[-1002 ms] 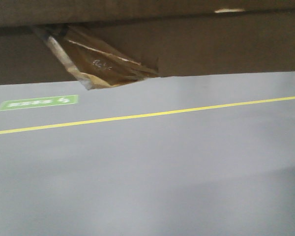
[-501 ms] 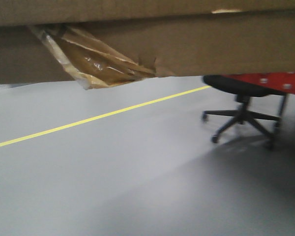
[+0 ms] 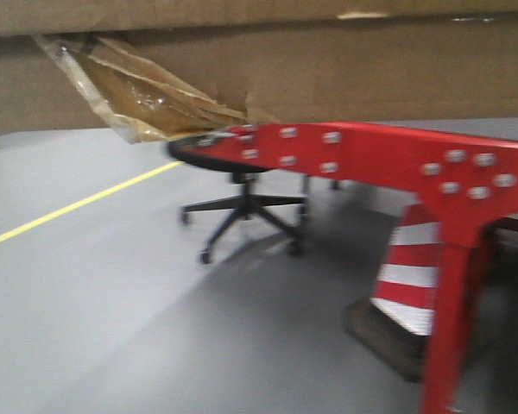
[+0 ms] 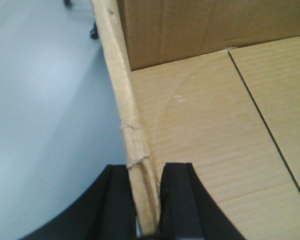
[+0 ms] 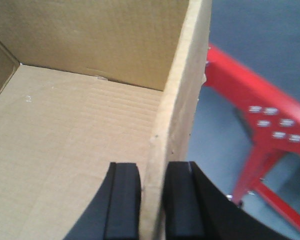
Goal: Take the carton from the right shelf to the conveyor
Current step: 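Carry the carton in both grippers while the base drives to the red conveyor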
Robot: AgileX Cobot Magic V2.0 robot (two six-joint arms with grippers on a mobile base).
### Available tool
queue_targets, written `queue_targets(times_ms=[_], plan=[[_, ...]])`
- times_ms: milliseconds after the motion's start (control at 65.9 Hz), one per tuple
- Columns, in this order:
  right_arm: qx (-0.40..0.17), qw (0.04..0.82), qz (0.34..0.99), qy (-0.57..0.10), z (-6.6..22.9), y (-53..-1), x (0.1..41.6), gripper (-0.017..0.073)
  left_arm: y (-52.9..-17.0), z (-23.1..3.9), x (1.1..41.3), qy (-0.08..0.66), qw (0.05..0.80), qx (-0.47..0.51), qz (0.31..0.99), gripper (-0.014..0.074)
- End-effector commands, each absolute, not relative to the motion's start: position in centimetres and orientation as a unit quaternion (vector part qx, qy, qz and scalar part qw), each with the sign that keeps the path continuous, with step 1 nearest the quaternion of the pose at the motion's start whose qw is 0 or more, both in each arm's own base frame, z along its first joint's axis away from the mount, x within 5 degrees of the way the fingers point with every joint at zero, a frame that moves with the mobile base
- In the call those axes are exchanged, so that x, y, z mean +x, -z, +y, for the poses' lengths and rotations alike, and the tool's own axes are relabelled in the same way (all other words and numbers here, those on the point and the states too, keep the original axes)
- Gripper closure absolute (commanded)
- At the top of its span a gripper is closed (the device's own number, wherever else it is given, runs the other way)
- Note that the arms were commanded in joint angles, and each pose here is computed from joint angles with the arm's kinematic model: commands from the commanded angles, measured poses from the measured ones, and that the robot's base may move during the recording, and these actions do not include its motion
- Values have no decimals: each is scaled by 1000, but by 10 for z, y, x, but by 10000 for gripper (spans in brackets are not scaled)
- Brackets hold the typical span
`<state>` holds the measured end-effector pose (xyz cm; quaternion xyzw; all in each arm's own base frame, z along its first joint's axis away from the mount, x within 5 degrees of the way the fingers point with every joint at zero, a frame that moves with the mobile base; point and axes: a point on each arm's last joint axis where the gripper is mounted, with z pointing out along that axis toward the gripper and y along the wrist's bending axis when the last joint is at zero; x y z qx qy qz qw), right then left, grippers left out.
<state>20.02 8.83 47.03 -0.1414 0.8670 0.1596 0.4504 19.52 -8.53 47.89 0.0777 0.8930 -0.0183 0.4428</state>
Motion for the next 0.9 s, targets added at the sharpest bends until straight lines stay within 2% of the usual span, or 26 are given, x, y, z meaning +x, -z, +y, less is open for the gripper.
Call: queue_targets(times_ms=[0,668,881], plan=[[-144,477,856,-138,82,-477,197,629,-486,-69,195,-60,466,70,880,603],[-144,477,856,-138,82,-477,197,629,-496,-52,198,-166,500,58,848,603],[-144,477,856,-138,82,-477,197,629,-497,-51,198,-176,503,57,844,603]])
